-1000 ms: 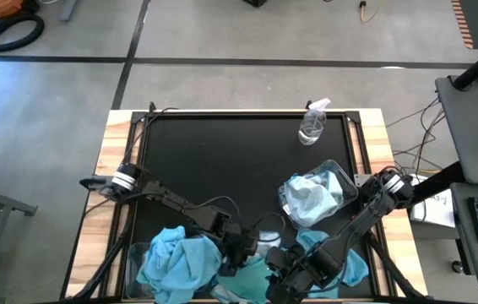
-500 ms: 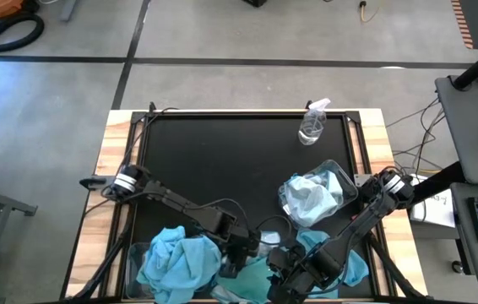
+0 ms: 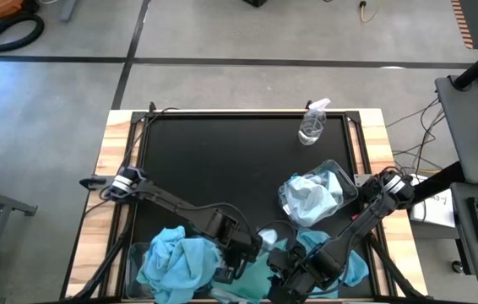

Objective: Sort microfiber towel by color & place in baskets
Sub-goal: Put the blue towel into the bottom transparent bin

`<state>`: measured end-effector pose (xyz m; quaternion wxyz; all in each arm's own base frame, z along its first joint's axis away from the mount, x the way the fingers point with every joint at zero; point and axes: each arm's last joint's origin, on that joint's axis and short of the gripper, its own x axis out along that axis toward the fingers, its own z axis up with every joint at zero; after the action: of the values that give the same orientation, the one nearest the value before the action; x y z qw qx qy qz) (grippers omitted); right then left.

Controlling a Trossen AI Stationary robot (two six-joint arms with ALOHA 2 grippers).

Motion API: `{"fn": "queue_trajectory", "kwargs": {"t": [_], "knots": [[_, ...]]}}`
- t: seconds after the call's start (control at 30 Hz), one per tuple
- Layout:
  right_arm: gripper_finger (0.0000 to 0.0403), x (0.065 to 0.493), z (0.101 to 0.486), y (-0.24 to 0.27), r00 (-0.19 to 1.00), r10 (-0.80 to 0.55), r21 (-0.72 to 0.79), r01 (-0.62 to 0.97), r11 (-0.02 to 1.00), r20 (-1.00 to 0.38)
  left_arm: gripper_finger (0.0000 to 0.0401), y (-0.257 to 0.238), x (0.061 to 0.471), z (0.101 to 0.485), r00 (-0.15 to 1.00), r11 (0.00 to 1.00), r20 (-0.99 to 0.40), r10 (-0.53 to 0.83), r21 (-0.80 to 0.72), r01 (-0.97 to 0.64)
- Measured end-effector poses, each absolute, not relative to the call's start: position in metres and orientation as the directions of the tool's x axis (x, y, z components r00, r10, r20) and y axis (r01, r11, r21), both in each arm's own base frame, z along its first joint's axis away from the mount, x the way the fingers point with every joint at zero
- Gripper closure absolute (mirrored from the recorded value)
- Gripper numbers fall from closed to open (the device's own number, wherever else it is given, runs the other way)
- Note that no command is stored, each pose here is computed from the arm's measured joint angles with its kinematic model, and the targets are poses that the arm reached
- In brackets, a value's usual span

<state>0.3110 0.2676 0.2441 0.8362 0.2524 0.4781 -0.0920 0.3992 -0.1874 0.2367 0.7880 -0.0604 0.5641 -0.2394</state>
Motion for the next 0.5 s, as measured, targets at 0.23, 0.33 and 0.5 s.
{"fn": "queue_trajectory", "kwargs": {"t": [0.23, 0.33, 0.5], "knots": [[0.0232, 0.307, 0.244, 0.272, 0.536, 0.074, 0.322, 0.387, 0.864, -0.841, 0.0401, -0.203, 0.388, 0.229, 0.290, 0.925, -0.908, -0.303, -0.207, 0.319], [0.0232, 0.305, 0.244, 0.274, 0.535, 0.077, 0.327, 0.390, 0.861, -0.841, 0.0399, -0.204, 0.386, 0.220, 0.296, 0.935, -0.916, -0.270, -0.175, 0.310], [0.0232, 0.304, 0.244, 0.275, 0.535, 0.078, 0.332, 0.396, 0.856, -0.841, 0.0379, -0.210, 0.385, 0.211, 0.312, 0.927, -0.901, -0.300, -0.198, 0.318]]}}
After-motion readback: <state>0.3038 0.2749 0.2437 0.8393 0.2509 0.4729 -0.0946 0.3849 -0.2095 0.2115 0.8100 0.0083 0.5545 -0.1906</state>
